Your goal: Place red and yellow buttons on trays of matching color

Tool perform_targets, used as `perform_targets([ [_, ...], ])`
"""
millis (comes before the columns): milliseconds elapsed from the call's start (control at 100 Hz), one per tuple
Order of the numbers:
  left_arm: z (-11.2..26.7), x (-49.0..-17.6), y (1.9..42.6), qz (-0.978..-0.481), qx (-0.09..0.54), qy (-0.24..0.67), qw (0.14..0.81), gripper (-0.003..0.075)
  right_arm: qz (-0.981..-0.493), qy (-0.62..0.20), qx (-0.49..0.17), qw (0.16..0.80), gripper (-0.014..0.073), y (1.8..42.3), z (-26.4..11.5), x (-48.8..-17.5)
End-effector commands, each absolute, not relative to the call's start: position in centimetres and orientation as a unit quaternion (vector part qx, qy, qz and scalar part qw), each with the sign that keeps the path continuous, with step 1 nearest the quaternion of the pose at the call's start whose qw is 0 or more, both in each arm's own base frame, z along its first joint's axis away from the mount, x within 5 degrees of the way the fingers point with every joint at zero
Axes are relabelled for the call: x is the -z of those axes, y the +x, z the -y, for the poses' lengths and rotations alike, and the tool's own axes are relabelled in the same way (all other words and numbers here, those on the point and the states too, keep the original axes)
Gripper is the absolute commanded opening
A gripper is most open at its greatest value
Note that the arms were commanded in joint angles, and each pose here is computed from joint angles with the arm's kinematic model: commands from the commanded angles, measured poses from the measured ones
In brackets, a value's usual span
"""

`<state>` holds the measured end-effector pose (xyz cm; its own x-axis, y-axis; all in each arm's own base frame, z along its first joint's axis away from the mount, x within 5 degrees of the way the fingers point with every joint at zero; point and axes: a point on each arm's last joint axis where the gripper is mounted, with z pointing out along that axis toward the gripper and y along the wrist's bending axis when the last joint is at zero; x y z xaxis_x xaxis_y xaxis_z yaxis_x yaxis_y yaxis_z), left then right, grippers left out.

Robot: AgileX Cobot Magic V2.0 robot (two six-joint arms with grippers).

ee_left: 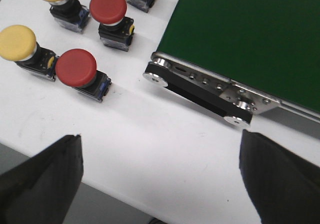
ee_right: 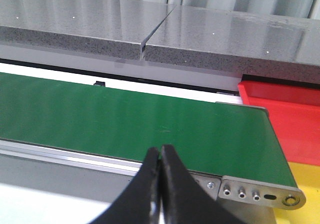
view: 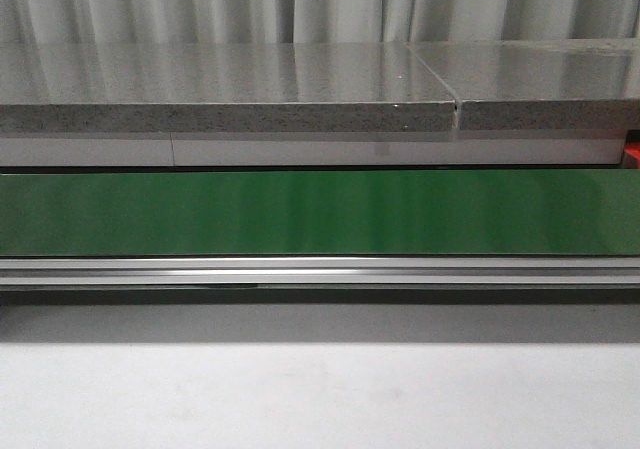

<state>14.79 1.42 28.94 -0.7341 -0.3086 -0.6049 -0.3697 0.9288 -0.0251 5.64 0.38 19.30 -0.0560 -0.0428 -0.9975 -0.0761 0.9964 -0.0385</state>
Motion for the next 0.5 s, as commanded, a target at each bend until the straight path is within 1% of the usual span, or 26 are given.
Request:
perform_targets([
  [0,-2.1,-29.5,16.6,-0.916,-0.053,-0.198,0.344,0.0588,-0.687,-0.047,-0.011,0.725,-0.0068,5.5,-0.4,-20.5],
  [200,-4.7,-27.9,18.3,-0.909,-0.076,-0.259,0.317,0.0588,-0.687,-0.047,-0.011,0.725,-0.0068,5.5,-0.4,-20.5],
  [490,-7.8,-25.8,19.9,-0.902,-0.092,-0.303,0.293,0.0588,-0.687,-0.047,-0.011,0.725,-0.0068,5.5,-0.4,-20.5],
])
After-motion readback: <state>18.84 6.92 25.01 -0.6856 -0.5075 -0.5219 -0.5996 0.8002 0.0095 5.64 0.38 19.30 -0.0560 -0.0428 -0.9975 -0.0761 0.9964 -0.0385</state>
